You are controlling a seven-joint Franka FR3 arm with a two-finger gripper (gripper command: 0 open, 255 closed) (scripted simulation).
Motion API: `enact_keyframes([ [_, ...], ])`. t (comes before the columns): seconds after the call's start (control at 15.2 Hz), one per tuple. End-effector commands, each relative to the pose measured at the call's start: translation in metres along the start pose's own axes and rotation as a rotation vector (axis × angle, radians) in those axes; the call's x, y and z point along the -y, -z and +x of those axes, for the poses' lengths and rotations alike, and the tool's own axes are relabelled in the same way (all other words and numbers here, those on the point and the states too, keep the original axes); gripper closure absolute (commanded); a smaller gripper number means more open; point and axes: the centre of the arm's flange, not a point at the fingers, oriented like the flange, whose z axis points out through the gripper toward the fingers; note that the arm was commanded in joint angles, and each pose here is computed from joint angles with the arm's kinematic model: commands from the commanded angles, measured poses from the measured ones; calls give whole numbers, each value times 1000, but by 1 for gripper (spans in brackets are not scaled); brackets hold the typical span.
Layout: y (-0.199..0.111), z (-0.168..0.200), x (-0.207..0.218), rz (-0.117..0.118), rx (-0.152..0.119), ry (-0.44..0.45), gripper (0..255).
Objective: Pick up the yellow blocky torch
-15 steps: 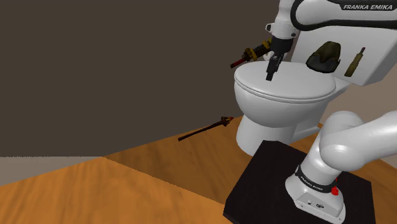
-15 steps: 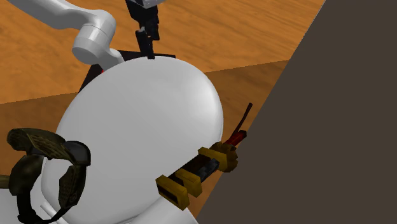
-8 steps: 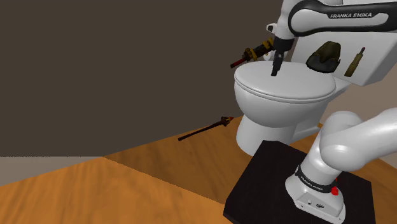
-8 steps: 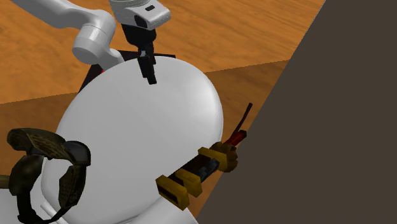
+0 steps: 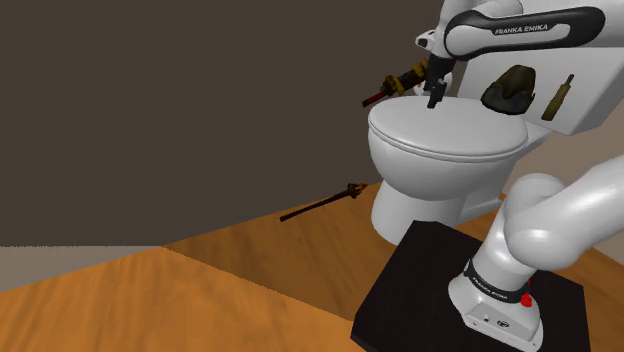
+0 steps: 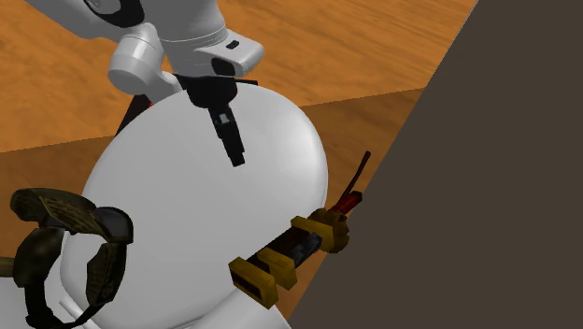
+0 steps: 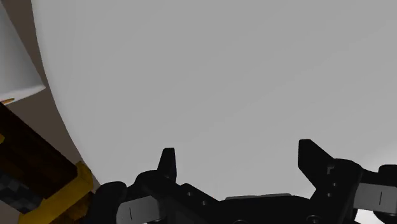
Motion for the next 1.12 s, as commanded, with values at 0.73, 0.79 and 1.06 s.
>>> enact_keyframes([
  [0.73,-27,19,-137,-198,-27,404,0],
  [0.79,-28,23,-147,-213,-29,435,0],
  [1.06,-35,33,-168,-247,-34,504,0],
])
